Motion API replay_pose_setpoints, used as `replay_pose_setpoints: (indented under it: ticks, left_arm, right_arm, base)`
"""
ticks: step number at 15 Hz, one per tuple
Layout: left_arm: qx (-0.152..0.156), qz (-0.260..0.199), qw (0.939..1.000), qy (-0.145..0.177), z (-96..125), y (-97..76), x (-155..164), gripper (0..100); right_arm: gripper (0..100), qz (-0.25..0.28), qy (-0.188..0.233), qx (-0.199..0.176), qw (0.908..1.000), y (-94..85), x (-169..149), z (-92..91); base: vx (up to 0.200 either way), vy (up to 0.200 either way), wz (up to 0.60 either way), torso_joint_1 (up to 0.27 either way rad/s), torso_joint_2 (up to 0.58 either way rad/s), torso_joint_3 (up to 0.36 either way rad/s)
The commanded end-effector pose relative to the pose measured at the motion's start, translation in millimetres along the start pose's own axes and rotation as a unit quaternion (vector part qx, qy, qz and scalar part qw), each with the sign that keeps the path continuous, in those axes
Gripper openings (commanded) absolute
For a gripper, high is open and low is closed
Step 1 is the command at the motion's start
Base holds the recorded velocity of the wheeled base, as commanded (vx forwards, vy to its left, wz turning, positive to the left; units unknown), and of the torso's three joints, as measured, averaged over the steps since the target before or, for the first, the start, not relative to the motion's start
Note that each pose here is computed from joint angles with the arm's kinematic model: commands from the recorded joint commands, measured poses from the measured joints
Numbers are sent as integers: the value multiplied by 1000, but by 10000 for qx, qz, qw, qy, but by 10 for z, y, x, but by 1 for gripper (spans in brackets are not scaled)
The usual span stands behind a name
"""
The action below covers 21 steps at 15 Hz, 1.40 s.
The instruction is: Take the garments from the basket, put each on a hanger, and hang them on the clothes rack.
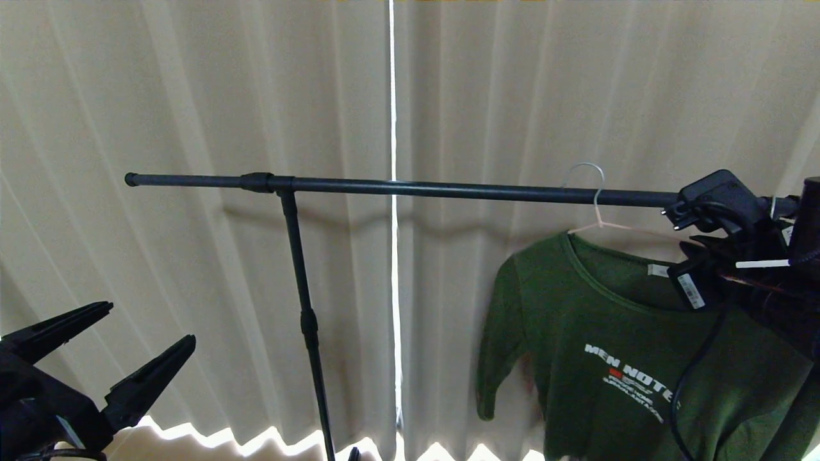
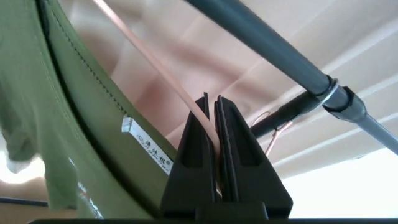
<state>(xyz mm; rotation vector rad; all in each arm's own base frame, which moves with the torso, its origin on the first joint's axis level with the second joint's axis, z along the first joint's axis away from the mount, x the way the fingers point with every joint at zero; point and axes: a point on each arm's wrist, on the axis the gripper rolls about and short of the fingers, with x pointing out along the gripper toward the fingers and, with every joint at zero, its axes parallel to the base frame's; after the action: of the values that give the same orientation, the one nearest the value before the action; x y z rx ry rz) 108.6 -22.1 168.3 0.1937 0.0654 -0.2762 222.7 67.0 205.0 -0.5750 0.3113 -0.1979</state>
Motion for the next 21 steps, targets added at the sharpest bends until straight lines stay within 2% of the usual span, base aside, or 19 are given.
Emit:
replay_pose_setpoints:
  ticks: [1,12,13,16,19,21]
  left_arm:
    - [-1,-1,10000,5,-3,-1,-1,100]
    - [-3,-3,10000,20,-8,-2,1,100]
    - [-3,-3,10000,20,-8,-2,1,100]
    - [-3,-5,10000,27,-10,-2,3,100]
    - [-4,-6,10000,35,-11,-2,6,100]
    - [-5,10,10000,30,-8,3,7,100]
  right_arm:
    - [0,142,-22,-82,9999,80,-10,7]
    - [0,450,-39,-257,9986,238,-46,-30]
    - [100,448,-45,-252,9987,237,-46,-26]
    - [100,659,-111,-147,9977,240,-75,-65]
    - [100,847,-247,139,9960,219,-112,-54]
    - [100,1206,-372,354,9914,214,-148,-76]
  base:
    - [0,0,0,0,0,0]
    - [0,0,0,0,0,0]
    - [0,0,0,0,0,0]
    - [0,0,0,0,0,0]
    - [0,0,0,0,0,0]
    - [0,0,0,0,0,0]
